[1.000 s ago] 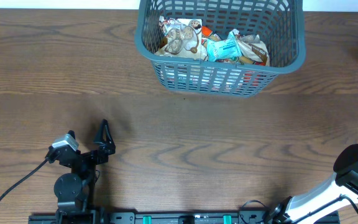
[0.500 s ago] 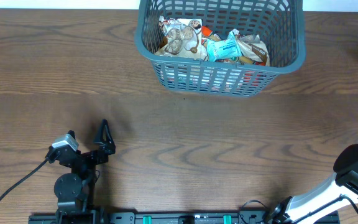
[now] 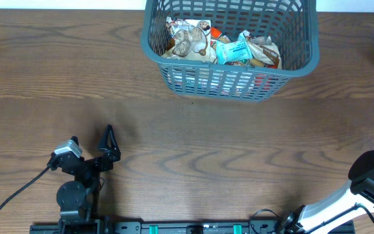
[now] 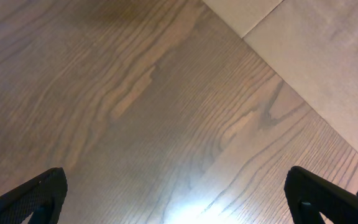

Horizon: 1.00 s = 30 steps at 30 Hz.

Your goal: Pack container

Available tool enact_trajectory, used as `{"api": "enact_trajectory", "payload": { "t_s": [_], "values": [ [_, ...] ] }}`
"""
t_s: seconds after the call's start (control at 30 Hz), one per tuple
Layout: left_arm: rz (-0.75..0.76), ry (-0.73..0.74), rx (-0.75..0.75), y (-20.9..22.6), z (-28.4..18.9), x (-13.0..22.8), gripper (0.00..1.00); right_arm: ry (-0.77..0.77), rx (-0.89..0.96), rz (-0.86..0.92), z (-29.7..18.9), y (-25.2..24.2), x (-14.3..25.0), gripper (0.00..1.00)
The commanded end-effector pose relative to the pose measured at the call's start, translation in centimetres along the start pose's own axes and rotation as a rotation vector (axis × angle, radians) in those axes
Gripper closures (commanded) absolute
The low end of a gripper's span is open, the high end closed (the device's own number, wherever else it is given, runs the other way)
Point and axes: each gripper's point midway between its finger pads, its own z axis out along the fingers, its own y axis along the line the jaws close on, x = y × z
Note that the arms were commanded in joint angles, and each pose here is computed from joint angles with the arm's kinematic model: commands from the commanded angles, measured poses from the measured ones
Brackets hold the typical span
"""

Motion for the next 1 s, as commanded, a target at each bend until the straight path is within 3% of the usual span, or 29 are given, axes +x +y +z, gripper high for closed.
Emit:
{"api": "enact_trajectory", "payload": {
  "t_s": [0.0,0.3,0.63,0.8,0.97],
  "values": [
    [0.007,0.029,-0.027,0.9,0.3,1.5,0.01,-0.020,0.049,-0.017,-0.6,-1.4,-0.3,0.01],
    [0.007,0.029,-0.026,0.9,0.3,1.5,0.01,-0.202,-0.001,-0.025,-8.7,-0.7,-0.7,0.01],
    [0.007,0.029,-0.026,0.9,0.3,1.5,0.01,-0.751,-0.261,0.025,-19.0,4.0,-1.9,0.01],
    [0.007,0.029,-0.027,0.9,0.3,1.5,0.01,-1.002,-0.402,0.057,-23.6,5.3,0.8,0.01],
    [0.007,0.029,-0.027,0.9,0.3,1.5,0.02,-1.121,-0.488,0.077,-25.2,4.7,5.4,0.01]
  ]
}}
